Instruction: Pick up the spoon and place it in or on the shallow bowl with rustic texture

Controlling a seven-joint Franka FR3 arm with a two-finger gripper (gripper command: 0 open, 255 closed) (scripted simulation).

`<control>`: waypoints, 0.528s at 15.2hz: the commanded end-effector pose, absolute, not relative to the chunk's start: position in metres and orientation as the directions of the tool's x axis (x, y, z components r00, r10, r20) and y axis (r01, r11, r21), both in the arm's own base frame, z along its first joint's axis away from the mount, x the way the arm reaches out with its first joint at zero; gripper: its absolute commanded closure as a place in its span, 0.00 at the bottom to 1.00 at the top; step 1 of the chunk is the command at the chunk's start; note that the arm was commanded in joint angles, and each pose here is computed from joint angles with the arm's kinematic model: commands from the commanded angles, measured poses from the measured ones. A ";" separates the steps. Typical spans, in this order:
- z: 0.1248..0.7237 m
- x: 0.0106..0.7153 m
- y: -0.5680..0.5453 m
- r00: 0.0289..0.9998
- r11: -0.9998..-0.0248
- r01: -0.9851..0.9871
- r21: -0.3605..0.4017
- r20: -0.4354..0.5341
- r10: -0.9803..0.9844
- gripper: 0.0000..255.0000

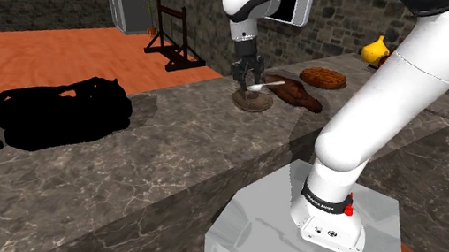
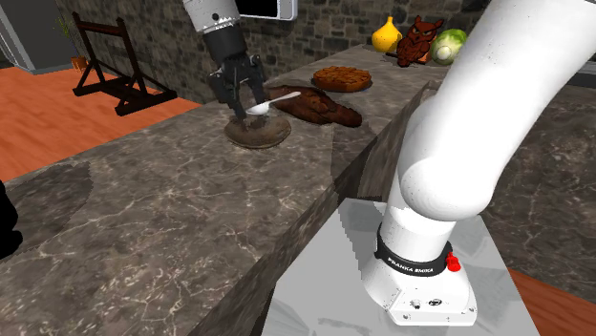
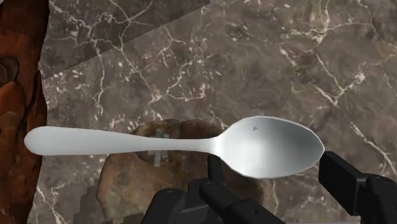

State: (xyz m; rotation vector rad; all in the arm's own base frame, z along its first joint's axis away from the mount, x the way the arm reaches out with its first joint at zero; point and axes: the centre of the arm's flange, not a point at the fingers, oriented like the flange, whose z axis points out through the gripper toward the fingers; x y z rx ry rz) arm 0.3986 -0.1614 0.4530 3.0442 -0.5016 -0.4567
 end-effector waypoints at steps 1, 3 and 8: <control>0.454 0.425 -0.172 0.905 -0.948 -0.310 0.070 -0.282 -0.317 1.00; 0.455 0.448 -0.184 0.905 -0.948 -0.310 0.070 -0.282 -0.317 1.00; 0.435 0.462 -0.190 0.905 -0.948 -0.310 0.070 -0.282 -0.317 1.00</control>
